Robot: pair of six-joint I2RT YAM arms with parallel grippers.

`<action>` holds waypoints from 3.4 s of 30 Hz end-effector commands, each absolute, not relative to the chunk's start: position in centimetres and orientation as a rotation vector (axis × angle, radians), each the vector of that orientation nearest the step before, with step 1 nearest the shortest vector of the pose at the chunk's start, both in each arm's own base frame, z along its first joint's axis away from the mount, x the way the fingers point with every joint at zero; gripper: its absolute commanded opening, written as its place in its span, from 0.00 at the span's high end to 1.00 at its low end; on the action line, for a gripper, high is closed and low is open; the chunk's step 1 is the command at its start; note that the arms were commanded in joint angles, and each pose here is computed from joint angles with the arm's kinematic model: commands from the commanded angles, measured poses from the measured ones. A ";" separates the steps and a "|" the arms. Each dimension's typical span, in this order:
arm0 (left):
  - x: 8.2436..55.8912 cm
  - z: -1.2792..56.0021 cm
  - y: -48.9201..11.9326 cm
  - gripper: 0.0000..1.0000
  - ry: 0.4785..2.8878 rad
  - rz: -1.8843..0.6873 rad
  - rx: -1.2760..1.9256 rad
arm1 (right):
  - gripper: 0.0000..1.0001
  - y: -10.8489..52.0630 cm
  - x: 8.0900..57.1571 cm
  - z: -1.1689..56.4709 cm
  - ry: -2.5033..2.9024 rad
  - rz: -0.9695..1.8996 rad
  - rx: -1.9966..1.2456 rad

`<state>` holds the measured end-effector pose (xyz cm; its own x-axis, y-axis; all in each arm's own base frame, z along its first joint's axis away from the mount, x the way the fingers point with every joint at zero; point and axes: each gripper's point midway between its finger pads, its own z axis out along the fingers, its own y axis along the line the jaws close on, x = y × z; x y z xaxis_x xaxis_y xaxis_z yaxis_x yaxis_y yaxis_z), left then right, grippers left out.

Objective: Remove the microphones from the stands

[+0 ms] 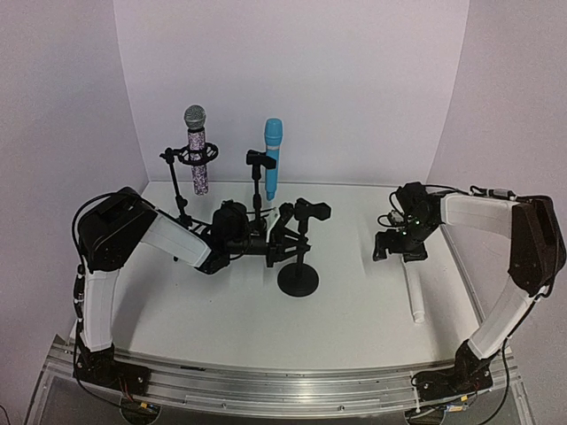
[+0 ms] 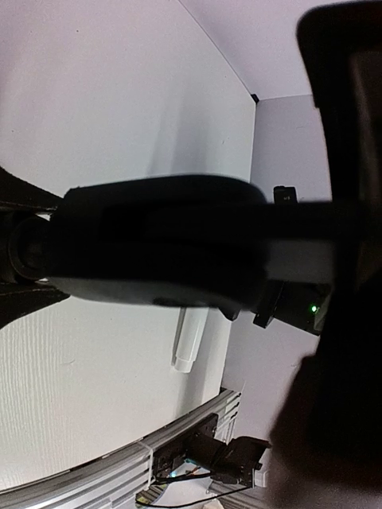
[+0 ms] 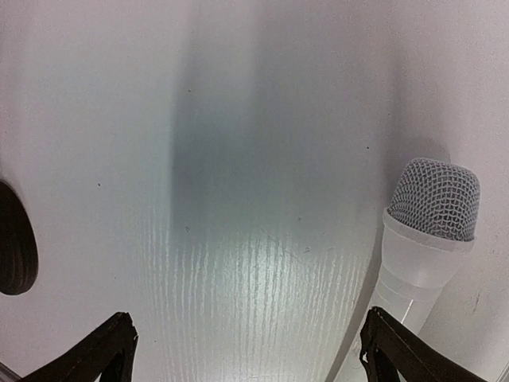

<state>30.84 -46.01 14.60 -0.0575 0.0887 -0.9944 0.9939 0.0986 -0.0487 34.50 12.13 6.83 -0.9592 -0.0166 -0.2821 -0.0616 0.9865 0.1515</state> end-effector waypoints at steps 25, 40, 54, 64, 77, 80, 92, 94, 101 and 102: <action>45.0 17.5 -55.0 1.00 1.296 -0.941 0.925 | 0.05 12.4 37.4 9.6 2.759 0.248 -0.041; 38.9 20.4 -53.5 0.24 1.214 -1.125 1.118 | 0.05 13.6 37.6 11.5 2.717 0.349 -0.064; 31.4 23.6 -43.4 0.26 1.285 -1.018 1.162 | 0.05 15.0 37.6 15.7 2.579 0.454 -0.197; 38.5 22.9 -36.0 0.38 1.414 -0.736 0.912 | 0.05 15.7 37.9 18.3 2.467 0.508 -0.231; 46.5 21.3 -33.4 0.45 1.501 -0.471 0.594 | 0.05 15.8 37.7 20.3 2.397 0.509 -0.293; 46.8 21.5 -33.5 0.47 1.503 -0.475 0.582 | 0.05 15.9 37.6 20.4 2.393 0.511 -0.304; 51.1 19.9 -34.1 0.49 1.492 -0.436 0.581 | 0.05 16.6 37.8 20.0 2.399 0.546 -0.339; 51.5 20.1 -34.1 0.55 1.486 -0.439 0.571 | 0.05 16.7 37.8 20.3 2.392 0.552 -0.350; 51.7 20.5 -35.3 0.60 1.442 -0.498 0.616 | 0.05 16.9 37.9 20.1 2.398 0.562 -0.351; 51.7 20.3 -35.5 0.61 1.443 -0.509 0.620 | 0.05 16.9 38.0 20.1 2.399 0.566 -0.351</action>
